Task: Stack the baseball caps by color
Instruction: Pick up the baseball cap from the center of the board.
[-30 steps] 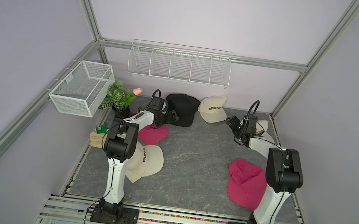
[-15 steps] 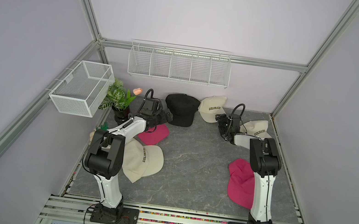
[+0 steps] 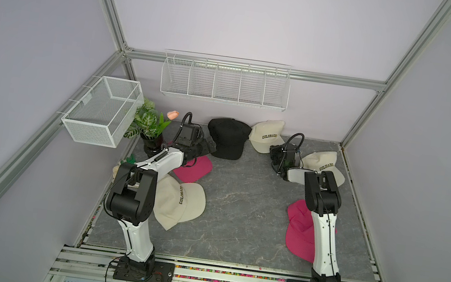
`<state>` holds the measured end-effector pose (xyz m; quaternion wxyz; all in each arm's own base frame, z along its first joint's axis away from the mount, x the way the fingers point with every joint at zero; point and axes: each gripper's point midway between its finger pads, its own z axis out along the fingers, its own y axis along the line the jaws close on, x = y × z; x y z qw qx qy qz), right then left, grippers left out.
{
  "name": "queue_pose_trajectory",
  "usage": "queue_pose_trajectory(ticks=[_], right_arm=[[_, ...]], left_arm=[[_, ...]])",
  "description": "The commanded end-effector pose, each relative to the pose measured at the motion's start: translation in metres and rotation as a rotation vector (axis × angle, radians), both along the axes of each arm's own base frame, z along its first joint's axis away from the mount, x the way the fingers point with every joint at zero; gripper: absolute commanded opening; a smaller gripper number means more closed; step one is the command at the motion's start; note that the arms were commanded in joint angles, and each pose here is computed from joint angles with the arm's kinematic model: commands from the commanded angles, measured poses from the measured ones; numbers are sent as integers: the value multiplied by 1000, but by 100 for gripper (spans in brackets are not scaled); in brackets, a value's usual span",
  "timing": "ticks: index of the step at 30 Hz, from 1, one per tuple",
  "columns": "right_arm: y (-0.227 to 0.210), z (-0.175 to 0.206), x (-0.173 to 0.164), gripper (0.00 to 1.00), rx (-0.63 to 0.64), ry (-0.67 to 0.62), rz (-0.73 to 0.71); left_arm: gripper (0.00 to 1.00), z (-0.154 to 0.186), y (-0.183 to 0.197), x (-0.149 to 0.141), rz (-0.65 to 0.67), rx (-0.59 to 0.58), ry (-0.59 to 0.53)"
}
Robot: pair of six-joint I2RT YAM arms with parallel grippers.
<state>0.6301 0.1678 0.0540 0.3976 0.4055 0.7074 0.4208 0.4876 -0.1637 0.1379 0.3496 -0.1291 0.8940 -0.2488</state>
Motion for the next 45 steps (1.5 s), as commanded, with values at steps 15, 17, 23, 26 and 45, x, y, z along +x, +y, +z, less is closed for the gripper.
queue_pose_trajectory(ticks=[15,17,23,26,45], right_arm=[[-44,145,-126,7,-139,-256,-194],[-36,150,-146,7,-121,-270,-175],[-6,172,-187,7,-44,-334,-121],[6,190,-195,7,35,-398,-87],[26,272,-232,7,140,-717,-59]], left_arm=[[100,26,-26,-3,21,-148,-108],[100,33,-40,-3,-11,-206,-126],[100,80,-112,-20,-214,-466,-237],[99,105,-149,-39,-324,-578,-300],[95,143,-219,-67,-488,-835,-358]])
